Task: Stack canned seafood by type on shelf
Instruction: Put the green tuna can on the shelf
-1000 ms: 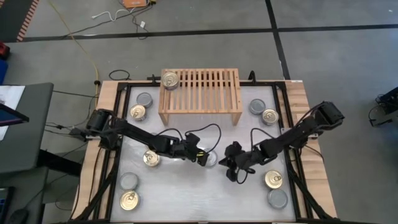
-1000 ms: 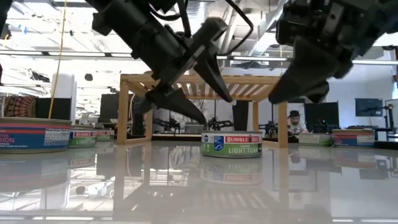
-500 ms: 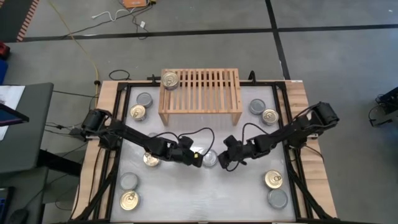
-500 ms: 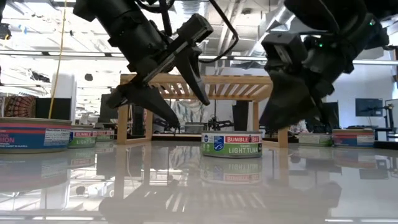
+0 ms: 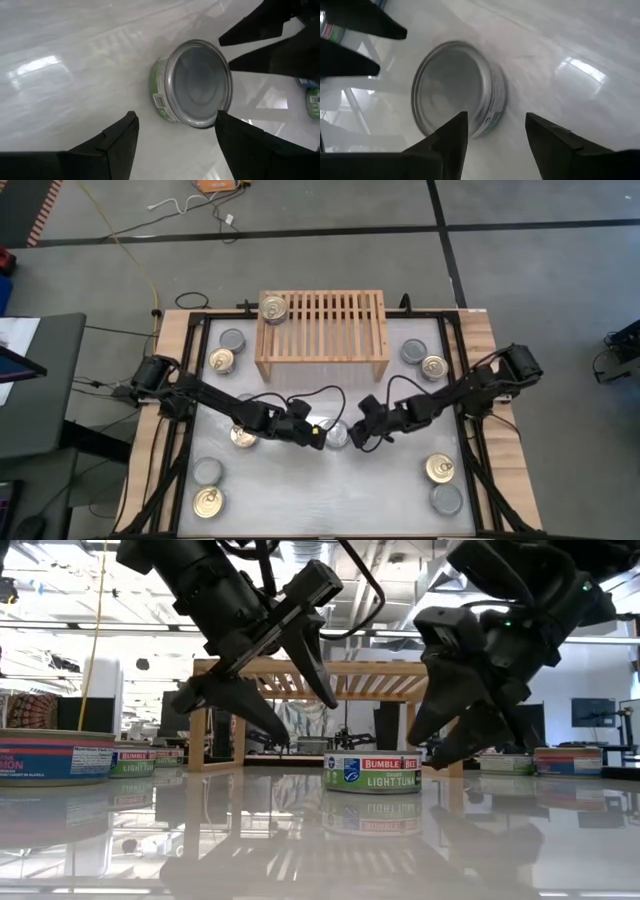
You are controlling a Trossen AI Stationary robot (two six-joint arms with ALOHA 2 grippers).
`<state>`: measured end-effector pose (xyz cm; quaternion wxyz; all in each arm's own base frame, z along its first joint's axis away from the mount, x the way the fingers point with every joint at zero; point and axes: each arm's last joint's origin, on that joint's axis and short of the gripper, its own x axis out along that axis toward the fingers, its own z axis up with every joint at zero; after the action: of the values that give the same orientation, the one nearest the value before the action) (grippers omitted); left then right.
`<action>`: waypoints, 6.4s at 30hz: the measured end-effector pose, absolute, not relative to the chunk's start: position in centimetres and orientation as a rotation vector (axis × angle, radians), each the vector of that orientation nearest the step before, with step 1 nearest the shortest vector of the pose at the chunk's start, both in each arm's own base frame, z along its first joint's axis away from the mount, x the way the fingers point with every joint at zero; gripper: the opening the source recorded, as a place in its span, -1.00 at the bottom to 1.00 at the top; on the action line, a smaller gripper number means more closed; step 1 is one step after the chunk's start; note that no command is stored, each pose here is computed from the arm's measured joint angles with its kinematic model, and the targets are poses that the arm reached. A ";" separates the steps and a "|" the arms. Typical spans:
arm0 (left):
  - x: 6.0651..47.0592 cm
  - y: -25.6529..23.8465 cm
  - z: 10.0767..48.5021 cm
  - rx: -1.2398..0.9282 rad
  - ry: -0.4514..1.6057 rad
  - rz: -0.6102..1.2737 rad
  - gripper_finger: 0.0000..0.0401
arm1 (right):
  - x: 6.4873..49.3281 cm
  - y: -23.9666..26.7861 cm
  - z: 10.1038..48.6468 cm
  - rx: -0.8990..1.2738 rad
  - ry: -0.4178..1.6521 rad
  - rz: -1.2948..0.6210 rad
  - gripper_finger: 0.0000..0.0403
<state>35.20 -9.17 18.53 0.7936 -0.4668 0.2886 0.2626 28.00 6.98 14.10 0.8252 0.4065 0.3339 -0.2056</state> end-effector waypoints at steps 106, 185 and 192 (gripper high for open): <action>35.2 -7.4 17.0 -1.358 0.323 0.315 0.24 | 29.3 8.6 13.1 1.025 0.620 -0.363 -0.88; 29.3 -8.0 20.3 -0.895 0.750 0.317 0.24 | 31.5 13.1 19.0 0.705 0.782 -0.576 -0.76; 30.2 -8.4 20.0 -1.001 0.694 0.320 0.24 | 31.0 12.9 18.7 0.672 0.829 -0.601 -0.76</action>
<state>30.19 -8.42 19.97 0.8081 -0.4682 0.3246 0.1497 31.03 12.91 18.72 0.8184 0.3155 0.3889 -0.2820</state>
